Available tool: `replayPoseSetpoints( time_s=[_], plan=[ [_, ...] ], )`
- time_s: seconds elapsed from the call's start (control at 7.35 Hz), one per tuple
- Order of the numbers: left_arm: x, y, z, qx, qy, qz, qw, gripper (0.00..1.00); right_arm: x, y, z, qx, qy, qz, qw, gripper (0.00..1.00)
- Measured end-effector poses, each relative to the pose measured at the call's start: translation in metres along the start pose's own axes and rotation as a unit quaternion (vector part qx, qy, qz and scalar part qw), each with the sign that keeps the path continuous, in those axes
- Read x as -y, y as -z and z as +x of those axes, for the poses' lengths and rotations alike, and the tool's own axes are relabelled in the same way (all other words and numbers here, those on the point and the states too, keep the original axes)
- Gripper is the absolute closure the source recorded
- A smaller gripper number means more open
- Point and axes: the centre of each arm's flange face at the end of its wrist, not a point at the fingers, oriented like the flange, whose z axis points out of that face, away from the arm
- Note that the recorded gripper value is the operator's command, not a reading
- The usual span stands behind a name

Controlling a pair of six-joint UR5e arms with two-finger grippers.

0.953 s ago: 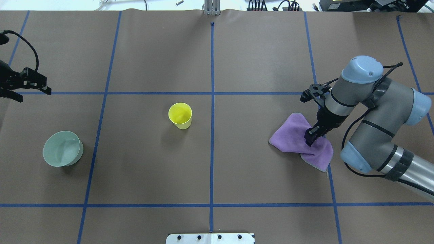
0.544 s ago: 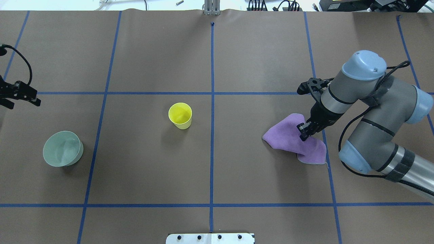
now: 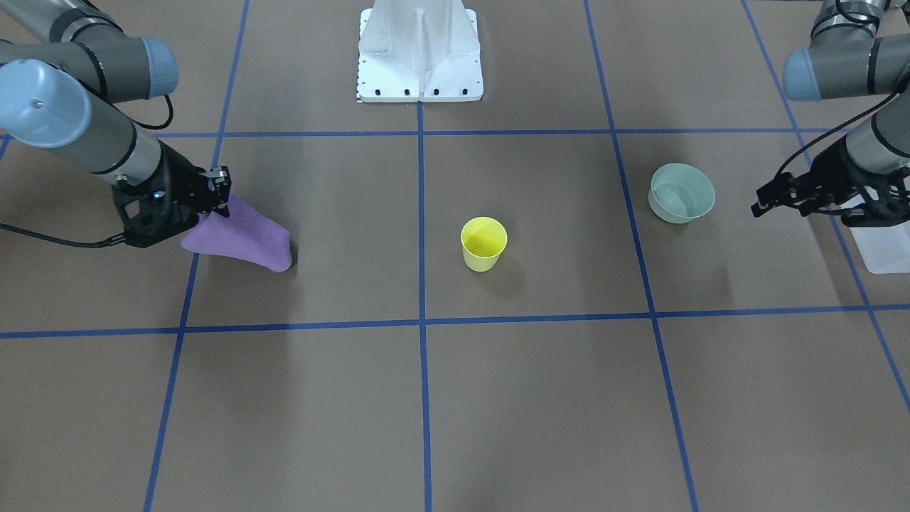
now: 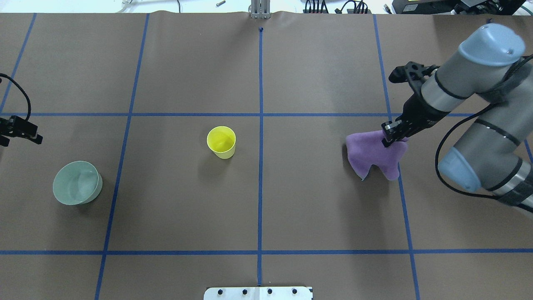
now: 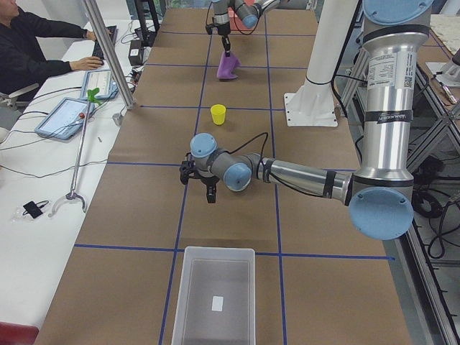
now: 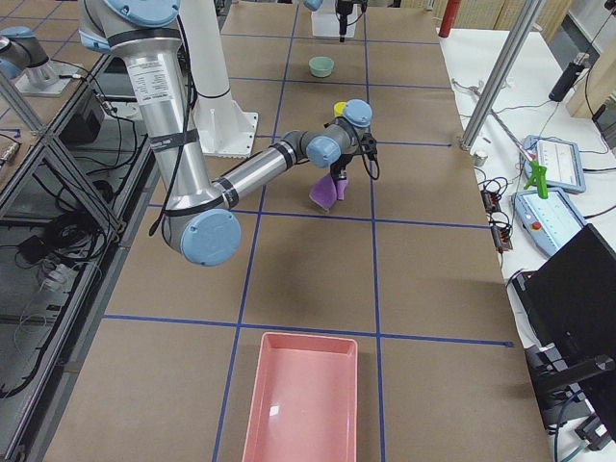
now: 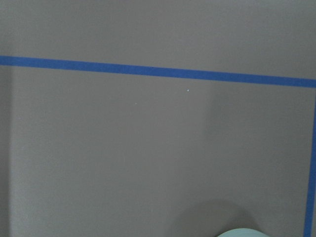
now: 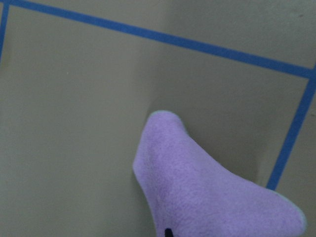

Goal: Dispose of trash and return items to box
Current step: 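Lift the lilac cloth with the right gripper while the left reaches the bowl, then carry the cloth to the pink bin while the left gripper lifts the bowl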

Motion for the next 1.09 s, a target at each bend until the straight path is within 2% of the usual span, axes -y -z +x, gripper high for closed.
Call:
replayPoseSetpoints(
  time_s=[0.27, 0.54, 0.68, 0.82, 0.95, 1.09],
  plan=[
    [-0.015, -0.028, 0.015, -0.022, 0.008, -0.003, 0.9997, 0.02, 0.007, 0.070, 0.040, 0.015, -0.037, 0.040, 0.9984, 1.00],
    [-0.035, -0.050, 0.035, -0.038, 0.009, -0.010, 0.9992, 0.03, 0.000, 0.123, 0.084, 0.026, -0.072, 0.074, 0.9943, 1.00],
    [-0.042, -0.061, 0.041, -0.036, 0.002, -0.014, 0.9993, 0.27, -0.011, 0.141, 0.103, 0.026, -0.085, 0.087, 0.9923, 1.00],
    [-0.048, -0.070, 0.046, -0.033, -0.005, -0.017, 0.9993, 0.70, -0.022, 0.153, 0.120, 0.024, -0.099, 0.097, 0.9901, 1.00],
    [-0.051, -0.074, 0.050, -0.033, -0.010, -0.018, 0.9992, 1.00, -0.033, 0.163, 0.139, 0.020, -0.114, 0.106, 0.9876, 1.00],
    [-0.052, -0.075, 0.051, -0.033, -0.012, -0.019, 0.9992, 1.00, -0.045, 0.172, 0.162, 0.012, -0.122, 0.115, 0.9858, 1.00]
  ],
)
